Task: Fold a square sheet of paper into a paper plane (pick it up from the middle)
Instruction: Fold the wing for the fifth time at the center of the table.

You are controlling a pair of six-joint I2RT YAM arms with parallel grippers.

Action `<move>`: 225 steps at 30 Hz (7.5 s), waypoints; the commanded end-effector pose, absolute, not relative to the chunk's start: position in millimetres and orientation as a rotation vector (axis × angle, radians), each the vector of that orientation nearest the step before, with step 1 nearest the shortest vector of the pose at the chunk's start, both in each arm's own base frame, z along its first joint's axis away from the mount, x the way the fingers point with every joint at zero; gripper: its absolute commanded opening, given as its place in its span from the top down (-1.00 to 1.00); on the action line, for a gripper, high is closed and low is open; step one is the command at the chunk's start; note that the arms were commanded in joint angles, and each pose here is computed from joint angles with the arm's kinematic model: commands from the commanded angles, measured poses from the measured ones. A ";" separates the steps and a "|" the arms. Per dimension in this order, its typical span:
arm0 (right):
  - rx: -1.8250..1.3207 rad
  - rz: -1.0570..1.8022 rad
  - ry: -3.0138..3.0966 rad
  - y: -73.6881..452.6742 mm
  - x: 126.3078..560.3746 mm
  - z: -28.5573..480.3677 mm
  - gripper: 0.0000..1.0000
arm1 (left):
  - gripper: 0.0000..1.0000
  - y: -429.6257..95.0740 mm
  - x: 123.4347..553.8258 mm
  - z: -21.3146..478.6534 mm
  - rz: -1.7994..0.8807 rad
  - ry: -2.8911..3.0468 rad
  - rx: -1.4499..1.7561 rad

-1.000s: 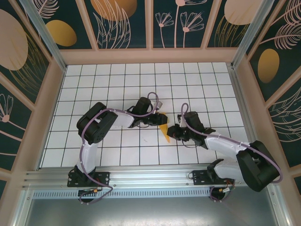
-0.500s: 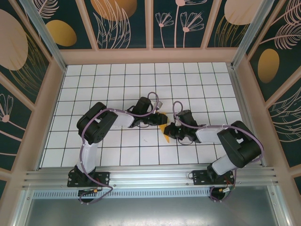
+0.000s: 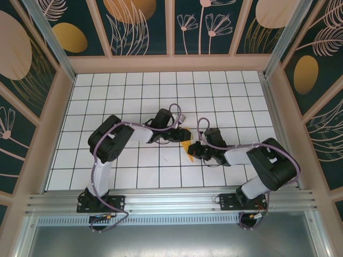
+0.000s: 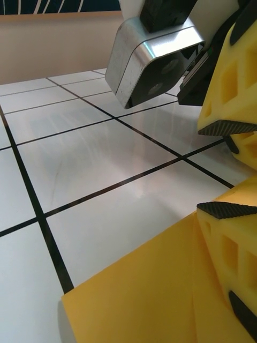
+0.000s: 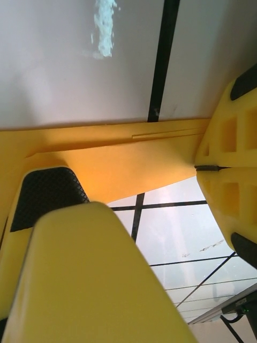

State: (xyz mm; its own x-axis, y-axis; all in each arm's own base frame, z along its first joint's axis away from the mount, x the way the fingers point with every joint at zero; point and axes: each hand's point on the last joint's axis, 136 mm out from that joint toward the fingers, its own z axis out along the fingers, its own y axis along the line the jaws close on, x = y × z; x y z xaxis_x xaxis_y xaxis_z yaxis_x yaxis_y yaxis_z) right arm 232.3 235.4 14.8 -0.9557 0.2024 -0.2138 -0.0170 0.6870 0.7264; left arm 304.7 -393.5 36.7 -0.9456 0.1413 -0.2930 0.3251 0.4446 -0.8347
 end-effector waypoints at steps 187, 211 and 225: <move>0.259 0.874 2.944 194.5 177.3 -47.0 0.95 | 0.00 -336.3 354.0 30.6 -1.127 2.424 0.039; 0.267 0.869 2.940 190.3 171.9 -43.5 0.95 | -0.01 -311.9 385.0 23.4 -0.990 2.397 0.124; 0.283 0.865 2.931 184.4 164.9 -46.2 0.95 | -0.06 -292.9 423.8 38.5 -0.991 2.322 0.119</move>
State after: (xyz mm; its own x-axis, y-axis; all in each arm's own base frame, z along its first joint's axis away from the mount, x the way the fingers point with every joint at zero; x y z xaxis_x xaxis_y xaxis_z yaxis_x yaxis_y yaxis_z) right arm 221.6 229.8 14.4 -0.9574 0.1892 -0.2183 -0.0302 0.6858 0.7271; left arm 413.6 -300.7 38.8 -0.8205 -0.1545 -0.5504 0.2959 0.7090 -0.6401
